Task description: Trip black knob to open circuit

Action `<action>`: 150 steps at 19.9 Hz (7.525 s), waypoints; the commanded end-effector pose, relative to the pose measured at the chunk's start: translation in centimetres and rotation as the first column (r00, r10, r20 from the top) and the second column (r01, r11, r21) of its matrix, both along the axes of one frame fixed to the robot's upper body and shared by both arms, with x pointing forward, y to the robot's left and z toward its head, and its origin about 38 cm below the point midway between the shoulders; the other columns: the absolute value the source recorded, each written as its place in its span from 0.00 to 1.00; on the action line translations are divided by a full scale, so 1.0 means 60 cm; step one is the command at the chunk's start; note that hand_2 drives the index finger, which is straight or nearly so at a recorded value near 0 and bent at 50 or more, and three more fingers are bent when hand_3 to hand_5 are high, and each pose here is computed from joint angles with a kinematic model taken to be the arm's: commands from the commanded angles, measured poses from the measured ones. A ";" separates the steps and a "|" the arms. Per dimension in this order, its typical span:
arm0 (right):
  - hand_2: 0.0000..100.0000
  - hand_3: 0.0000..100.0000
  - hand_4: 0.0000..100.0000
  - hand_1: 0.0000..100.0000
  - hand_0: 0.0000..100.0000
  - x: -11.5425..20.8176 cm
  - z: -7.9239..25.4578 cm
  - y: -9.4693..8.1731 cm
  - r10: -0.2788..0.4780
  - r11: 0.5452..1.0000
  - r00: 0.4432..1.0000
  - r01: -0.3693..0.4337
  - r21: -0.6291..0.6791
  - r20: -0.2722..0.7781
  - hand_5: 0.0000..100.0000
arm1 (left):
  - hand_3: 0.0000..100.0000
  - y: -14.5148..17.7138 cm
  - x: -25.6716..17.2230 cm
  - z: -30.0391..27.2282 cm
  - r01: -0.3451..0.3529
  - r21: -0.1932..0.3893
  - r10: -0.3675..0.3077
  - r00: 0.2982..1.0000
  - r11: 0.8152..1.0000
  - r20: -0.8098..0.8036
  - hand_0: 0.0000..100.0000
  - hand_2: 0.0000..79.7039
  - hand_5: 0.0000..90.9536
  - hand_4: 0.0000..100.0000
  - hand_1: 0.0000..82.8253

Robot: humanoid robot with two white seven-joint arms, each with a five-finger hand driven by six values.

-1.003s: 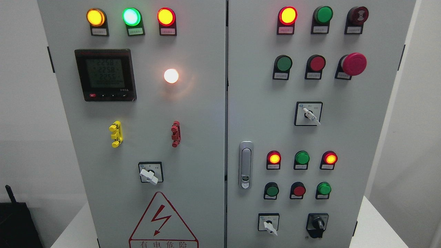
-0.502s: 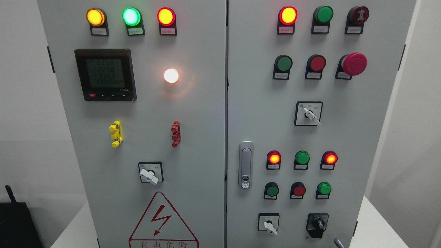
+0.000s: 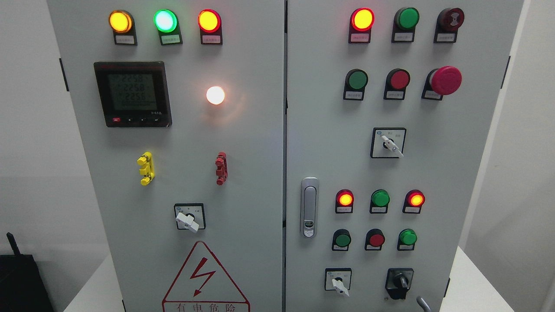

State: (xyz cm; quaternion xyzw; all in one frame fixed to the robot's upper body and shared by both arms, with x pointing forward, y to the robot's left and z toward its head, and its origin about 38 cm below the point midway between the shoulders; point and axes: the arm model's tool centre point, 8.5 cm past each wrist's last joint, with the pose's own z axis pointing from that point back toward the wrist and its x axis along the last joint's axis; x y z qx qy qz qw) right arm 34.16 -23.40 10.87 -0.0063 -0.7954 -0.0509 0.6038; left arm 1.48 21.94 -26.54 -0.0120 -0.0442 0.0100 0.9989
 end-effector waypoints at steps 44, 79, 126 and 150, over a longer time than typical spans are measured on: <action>0.00 1.00 1.00 1.00 1.00 0.013 0.026 0.054 0.096 0.995 0.994 -0.095 -0.006 0.050 0.90 | 0.00 -0.001 0.000 0.000 -0.003 -0.001 0.003 1.000 1.000 -0.002 0.12 0.00 0.00 0.00 0.47; 0.00 1.00 1.00 1.00 1.00 0.013 0.037 0.085 0.141 0.990 0.987 -0.140 -0.025 0.071 0.90 | 0.00 -0.001 0.000 0.000 -0.003 -0.001 0.003 1.000 1.000 -0.002 0.12 0.00 0.00 0.00 0.47; 0.00 1.00 1.00 1.00 1.00 0.009 0.042 0.067 0.121 0.992 0.989 -0.118 -0.039 0.090 0.90 | 0.00 -0.001 0.000 0.000 -0.003 -0.001 0.003 1.000 1.000 -0.002 0.12 0.00 0.00 0.00 0.47; 0.00 1.00 1.00 1.00 1.00 0.013 0.003 0.018 0.061 0.996 0.998 -0.059 -0.060 0.028 0.89 | 0.00 -0.001 0.000 0.000 -0.003 -0.001 0.003 1.000 1.000 0.000 0.12 0.00 0.00 0.00 0.47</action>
